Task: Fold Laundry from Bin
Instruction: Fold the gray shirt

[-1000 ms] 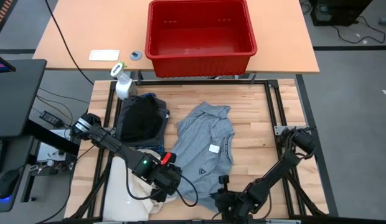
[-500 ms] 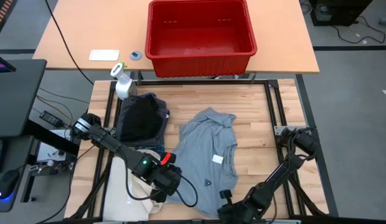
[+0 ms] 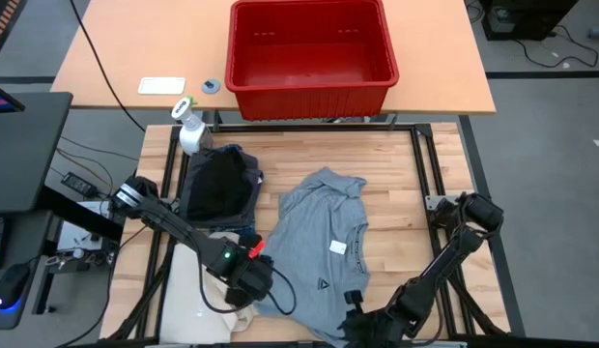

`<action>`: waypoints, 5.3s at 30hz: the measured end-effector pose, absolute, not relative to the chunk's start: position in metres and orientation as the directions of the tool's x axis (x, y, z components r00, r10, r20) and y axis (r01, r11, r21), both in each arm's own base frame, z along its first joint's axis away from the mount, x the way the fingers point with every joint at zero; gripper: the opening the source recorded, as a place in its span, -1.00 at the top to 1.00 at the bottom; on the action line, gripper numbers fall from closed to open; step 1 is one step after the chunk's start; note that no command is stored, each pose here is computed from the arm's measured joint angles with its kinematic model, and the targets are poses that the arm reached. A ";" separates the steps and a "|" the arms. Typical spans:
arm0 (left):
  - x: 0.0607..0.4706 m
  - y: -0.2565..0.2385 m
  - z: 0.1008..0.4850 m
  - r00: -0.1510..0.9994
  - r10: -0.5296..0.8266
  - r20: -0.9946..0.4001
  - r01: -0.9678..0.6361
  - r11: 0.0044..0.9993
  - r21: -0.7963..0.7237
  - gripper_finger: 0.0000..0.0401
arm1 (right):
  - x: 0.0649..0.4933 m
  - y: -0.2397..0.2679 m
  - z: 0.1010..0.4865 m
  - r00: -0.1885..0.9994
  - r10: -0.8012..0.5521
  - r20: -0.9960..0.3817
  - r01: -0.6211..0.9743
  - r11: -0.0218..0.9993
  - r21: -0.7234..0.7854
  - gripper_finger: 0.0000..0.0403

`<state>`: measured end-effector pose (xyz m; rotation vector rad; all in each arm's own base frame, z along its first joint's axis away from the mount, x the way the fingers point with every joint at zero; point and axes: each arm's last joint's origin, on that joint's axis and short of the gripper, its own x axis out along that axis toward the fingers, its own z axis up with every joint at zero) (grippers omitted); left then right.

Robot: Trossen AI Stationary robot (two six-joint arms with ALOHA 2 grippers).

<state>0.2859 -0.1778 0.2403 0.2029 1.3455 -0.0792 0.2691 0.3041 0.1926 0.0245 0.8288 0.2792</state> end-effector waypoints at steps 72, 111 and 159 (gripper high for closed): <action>0.259 -0.251 0.193 0.568 0.101 -0.817 0.679 -0.619 0.395 0.10 | 0.263 0.267 0.185 0.654 -0.219 -0.724 0.122 0.975 -0.186 0.35; 0.282 -0.256 0.191 0.582 -0.039 -0.813 0.812 0.089 0.577 0.96 | 0.266 0.263 0.185 0.650 -0.237 -0.722 0.135 0.971 -0.197 0.35; 0.314 -0.062 0.297 0.555 0.194 -0.809 -0.047 0.978 0.202 0.96 | 0.321 0.228 0.101 0.657 -0.280 -0.700 0.256 0.956 -0.143 -0.50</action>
